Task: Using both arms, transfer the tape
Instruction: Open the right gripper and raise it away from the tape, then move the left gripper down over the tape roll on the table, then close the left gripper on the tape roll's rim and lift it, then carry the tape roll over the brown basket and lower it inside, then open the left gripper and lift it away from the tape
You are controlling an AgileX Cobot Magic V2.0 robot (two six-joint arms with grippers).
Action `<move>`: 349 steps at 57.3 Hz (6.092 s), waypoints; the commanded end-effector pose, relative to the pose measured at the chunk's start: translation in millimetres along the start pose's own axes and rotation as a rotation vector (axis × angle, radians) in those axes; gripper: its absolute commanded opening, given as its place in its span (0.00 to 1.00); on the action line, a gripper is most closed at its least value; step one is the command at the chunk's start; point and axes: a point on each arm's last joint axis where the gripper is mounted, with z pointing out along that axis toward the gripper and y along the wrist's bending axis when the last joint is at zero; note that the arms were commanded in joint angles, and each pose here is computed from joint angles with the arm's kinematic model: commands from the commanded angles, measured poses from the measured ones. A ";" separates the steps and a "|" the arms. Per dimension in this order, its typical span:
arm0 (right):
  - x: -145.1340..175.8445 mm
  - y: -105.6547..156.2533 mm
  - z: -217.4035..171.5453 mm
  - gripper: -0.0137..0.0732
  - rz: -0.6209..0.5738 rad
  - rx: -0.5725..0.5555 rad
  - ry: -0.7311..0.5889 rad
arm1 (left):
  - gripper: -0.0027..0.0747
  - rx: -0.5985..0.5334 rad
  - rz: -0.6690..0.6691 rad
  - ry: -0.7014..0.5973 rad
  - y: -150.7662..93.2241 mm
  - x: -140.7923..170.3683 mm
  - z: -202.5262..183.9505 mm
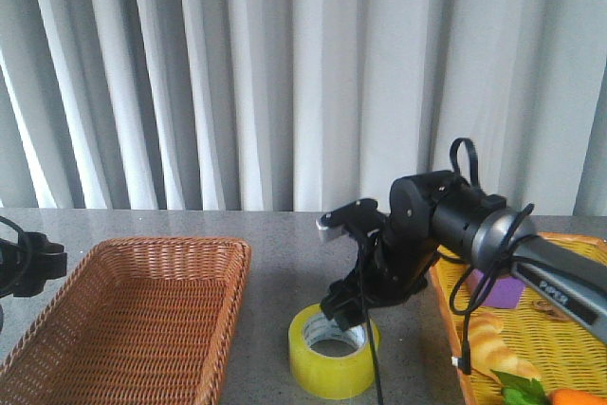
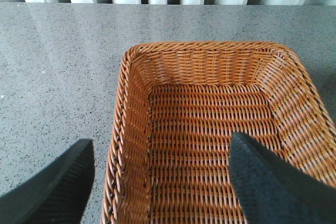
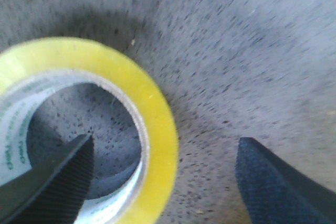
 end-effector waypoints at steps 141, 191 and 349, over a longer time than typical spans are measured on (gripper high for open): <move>125.7 -127.4 -217.3 0.15 0.541 0.376 -0.353 | 0.69 0.398 0.328 0.496 -233.8 -7.7 154.8; 125.7 -127.4 -217.3 0.15 0.541 0.376 -0.353 | 0.03 0.453 0.292 0.284 -229.2 -59.3 107.0; 125.7 -127.4 -217.3 0.15 0.541 0.376 -0.353 | 0.60 0.139 0.096 0.238 -57.2 -118.7 54.9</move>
